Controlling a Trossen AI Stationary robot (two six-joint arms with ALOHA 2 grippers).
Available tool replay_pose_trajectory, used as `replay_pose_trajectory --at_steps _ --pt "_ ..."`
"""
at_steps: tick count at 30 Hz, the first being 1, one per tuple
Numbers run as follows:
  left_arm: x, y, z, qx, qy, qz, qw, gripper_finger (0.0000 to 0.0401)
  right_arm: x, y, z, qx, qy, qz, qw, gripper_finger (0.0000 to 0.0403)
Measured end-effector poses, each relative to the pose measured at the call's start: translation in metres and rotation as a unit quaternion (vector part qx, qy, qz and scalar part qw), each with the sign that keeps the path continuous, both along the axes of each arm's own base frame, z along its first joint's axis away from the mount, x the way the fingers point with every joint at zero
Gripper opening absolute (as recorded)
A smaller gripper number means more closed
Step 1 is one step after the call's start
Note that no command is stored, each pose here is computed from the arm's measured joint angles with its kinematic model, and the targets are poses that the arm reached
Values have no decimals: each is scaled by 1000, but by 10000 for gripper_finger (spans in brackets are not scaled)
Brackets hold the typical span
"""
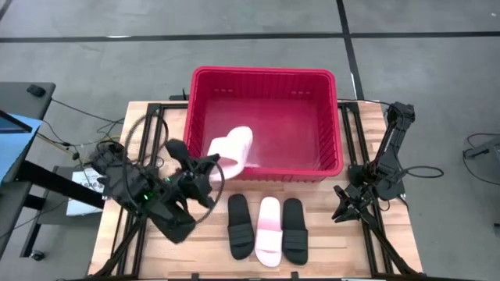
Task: Pick and place slides into bin
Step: Put the left pink slide into the red container
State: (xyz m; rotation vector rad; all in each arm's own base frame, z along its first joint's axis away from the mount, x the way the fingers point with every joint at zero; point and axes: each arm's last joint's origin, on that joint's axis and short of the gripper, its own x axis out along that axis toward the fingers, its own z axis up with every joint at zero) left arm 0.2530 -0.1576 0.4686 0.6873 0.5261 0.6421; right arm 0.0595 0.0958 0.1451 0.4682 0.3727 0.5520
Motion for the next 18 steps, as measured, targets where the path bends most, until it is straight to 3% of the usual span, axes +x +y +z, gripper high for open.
replay_pose_trajectory --at_steps 5,10,18 --pt "-23 28 7 0 -5 18 1000 0 0 0 0 0 0 0 1000 57" --pt "-43 51 -4 7 3 39 999 0 0 0 0 0 0 0 1000 57" --pt "-50 73 -29 19 17 60 998 0 0 0 0 0 0 0 1000 57"
